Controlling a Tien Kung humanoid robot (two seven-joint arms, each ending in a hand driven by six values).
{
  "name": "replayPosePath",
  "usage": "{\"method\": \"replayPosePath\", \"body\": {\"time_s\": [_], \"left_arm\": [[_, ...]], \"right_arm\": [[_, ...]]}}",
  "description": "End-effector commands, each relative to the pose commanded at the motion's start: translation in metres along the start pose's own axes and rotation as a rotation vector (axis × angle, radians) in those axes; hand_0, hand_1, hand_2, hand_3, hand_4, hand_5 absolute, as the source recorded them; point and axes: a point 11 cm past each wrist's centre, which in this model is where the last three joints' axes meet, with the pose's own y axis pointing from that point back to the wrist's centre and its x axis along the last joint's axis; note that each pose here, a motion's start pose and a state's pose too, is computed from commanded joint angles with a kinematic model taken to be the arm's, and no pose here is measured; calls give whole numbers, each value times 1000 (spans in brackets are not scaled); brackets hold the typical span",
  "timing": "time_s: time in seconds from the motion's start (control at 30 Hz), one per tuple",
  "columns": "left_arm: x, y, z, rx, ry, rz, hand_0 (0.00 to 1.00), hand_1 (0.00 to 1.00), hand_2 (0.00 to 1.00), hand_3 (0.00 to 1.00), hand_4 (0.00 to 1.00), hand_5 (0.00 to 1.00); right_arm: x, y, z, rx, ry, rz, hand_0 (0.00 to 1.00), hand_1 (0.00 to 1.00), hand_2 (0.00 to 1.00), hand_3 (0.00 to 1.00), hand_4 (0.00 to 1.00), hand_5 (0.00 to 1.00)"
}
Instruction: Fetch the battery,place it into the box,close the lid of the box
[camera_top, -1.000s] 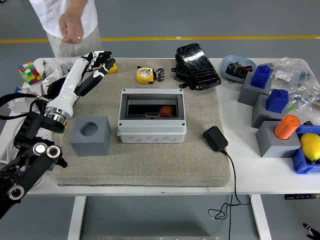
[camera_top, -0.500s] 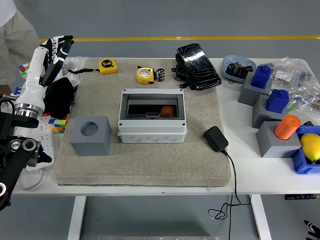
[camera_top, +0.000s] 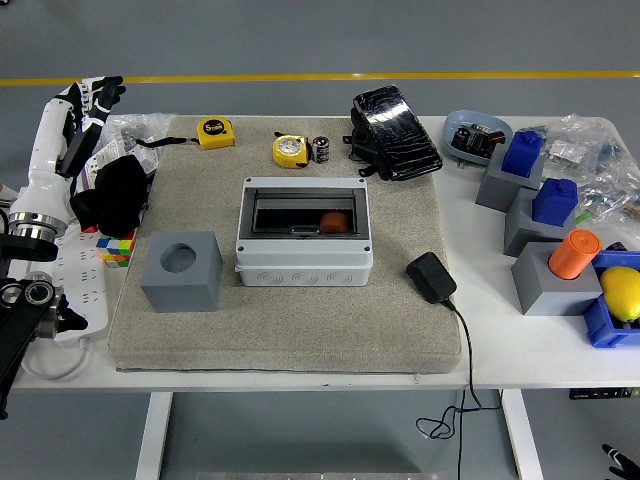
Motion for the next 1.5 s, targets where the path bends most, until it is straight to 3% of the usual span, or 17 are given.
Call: {"method": "replayPosePath", "body": {"time_s": [0.33,0.77,1.5], "left_arm": [[3,5,-5,20,-4,-16,746,765,738,730,998,998],[8,13,-17,60,-44,-61,746,766,737,731,998,998],[6,14,-18,75,-50,-97,746,767,735,734,998,998]], "right_arm": [[-3,-1,7,-16,-5,-1,661,617,594,544,938,450],[-16,-2,35,-58,-11,-14,660,617,595,544,937,450],[-16,-2,37,-68,-14,-7,660,618,596,544,937,451]]}}
